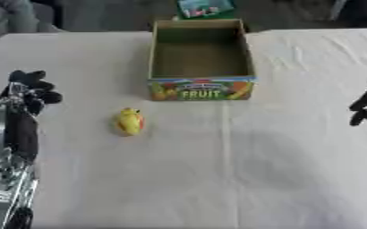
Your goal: Pick up objects on the table and place them in the box.
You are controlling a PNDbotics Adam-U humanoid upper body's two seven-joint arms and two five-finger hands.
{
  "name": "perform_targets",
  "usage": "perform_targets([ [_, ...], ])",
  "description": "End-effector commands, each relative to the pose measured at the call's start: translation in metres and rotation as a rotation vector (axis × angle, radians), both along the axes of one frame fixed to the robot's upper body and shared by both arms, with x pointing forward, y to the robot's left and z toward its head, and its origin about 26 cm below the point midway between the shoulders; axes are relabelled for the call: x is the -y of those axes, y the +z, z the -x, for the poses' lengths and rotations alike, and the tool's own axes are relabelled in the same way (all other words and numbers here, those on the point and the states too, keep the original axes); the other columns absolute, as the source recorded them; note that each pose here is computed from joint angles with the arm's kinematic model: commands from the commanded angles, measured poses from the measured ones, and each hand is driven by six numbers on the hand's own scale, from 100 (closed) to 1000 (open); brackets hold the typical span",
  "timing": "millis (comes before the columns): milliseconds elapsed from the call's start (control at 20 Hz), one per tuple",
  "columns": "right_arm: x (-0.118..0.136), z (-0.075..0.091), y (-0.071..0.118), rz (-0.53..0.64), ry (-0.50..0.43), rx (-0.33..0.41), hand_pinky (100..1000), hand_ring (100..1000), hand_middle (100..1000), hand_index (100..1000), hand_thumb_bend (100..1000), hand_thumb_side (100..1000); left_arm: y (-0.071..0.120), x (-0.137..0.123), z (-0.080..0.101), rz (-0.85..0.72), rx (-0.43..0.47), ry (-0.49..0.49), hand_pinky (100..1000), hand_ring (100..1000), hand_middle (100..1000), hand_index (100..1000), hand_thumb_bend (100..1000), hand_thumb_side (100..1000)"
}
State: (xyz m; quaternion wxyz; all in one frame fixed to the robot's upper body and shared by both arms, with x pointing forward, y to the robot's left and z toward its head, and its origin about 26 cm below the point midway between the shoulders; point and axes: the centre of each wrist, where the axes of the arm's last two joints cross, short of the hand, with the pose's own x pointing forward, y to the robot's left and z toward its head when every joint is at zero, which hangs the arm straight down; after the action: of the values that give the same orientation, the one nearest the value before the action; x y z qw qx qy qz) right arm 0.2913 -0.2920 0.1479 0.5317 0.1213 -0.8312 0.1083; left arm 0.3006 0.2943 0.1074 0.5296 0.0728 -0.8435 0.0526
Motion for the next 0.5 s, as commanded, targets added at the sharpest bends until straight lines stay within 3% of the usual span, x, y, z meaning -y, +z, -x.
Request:
perform_targets([
  [50,0.0005,0.0014,0.0081,0.005,0.002,0.028,417,549,506,692,100,671,0.0093,-0.0022,0.0011,-0.013,0.031,-0.003,610,519,510,708,100,824],
  [500,0.0008,0.0015,0.0080,0.005,0.001,0.026,417,549,505,692,100,672,0.0110,-0.0048,0.0016,-0.031,0.034,-0.003,610,520,511,709,100,814],
])
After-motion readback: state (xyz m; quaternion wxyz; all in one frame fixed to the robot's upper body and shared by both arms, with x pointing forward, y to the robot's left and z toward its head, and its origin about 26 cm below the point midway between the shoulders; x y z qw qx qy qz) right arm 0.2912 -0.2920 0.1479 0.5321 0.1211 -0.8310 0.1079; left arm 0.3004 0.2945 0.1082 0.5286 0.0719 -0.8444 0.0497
